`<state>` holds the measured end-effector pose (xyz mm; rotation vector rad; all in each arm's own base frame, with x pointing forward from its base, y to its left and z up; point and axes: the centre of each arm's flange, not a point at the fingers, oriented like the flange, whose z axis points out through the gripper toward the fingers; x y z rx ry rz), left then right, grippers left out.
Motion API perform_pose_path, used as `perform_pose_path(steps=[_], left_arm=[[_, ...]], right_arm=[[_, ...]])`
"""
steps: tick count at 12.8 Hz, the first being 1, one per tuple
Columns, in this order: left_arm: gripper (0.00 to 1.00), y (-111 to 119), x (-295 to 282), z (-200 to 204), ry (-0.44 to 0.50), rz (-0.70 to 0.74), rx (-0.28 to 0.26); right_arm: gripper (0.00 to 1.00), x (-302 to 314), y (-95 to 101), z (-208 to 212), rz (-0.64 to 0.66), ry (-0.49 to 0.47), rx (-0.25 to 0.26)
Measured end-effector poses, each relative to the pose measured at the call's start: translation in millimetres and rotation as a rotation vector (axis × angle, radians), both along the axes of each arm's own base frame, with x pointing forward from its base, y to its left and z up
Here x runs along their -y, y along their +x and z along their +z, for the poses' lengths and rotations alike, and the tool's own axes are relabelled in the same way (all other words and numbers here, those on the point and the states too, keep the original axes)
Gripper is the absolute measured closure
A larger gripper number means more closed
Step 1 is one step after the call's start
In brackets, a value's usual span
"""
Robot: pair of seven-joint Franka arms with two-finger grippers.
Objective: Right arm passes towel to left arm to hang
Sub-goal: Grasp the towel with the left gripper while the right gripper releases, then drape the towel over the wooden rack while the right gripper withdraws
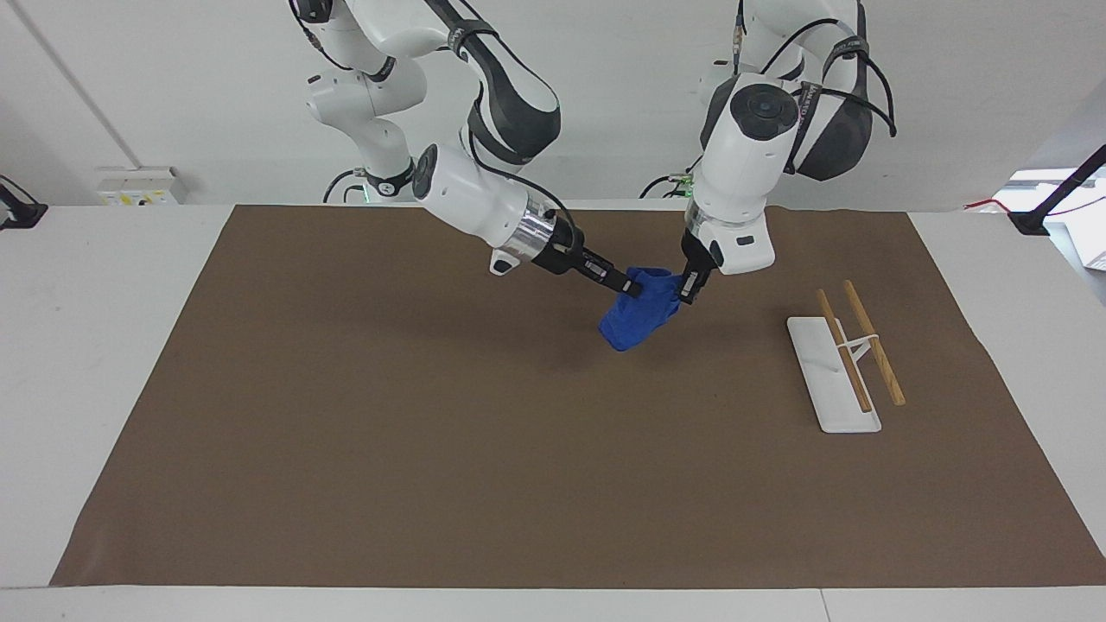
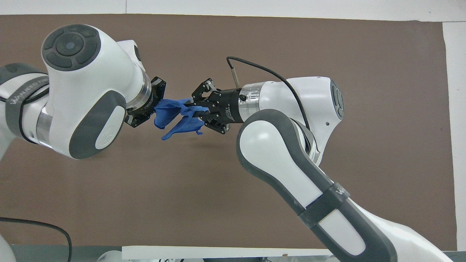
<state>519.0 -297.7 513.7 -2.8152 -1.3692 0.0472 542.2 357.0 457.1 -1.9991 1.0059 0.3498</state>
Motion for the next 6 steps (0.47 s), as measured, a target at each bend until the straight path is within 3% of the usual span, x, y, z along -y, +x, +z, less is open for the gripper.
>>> perform_pose_path(steps=[2, 4, 5, 6], left_arm=[[0.98, 7, -10, 8, -0.005, 0.019, 0.016], [0.98, 24, -38, 20, 0.004, 0.058, 0.048], [0.98, 34, -56, 26, 0.015, 0.064, 0.066], [0.98, 42, -75, 31, 0.024, 0.056, 0.079]], right_arm=[[0.33, 5, 4.6, 0, 0.042, -0.048, 0.090], [0.09, 20, 14.2, -3, 0.174, -0.210, 0.252], [0.01, 34, 22.9, -5, 0.246, -0.322, 0.336], [0.00, 55, 34.8, -8, 0.299, -0.429, 0.399]])
